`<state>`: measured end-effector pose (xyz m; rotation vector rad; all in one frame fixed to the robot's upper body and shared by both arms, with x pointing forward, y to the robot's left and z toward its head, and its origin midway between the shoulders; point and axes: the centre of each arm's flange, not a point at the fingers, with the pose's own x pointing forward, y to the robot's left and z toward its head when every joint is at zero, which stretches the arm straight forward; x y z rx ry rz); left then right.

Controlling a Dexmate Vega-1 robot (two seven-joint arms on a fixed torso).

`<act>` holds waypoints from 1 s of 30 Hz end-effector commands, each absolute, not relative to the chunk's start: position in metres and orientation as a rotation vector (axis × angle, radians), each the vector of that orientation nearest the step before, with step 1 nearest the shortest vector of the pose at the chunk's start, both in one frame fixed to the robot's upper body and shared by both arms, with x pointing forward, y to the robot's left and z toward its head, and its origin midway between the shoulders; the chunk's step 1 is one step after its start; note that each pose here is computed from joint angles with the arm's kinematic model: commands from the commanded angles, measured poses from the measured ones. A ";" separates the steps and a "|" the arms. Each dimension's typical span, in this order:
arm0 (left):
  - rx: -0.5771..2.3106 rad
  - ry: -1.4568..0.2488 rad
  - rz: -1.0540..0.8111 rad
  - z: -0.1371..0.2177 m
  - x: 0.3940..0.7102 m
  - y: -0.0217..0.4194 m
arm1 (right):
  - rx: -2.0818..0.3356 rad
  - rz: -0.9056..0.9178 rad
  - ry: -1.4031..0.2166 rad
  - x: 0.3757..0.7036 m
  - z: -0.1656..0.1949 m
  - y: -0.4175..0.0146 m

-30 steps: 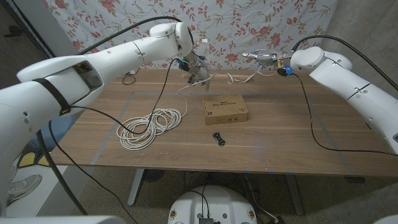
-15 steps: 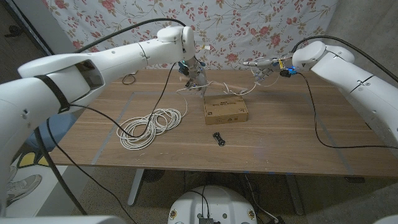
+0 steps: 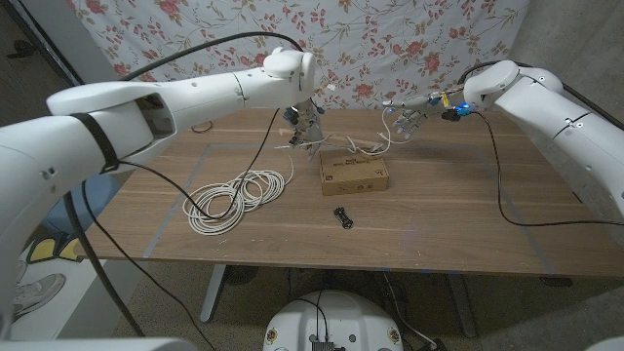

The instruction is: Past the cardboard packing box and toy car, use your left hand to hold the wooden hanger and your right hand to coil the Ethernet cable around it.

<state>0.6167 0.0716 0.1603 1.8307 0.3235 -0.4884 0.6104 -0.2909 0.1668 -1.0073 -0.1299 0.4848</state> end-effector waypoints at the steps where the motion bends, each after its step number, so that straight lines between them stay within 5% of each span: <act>1: 1.928 0.408 -0.416 0.151 0.623 0.065 | -1.029 0.535 -0.045 0.614 0.166 -0.292; 20: 2.186 0.512 -0.119 0.149 0.614 0.060 | -1.032 0.517 -0.071 0.609 0.167 -0.289; 30: 2.223 0.291 0.043 0.158 0.591 0.059 | -1.022 0.517 -0.091 0.609 0.167 -0.286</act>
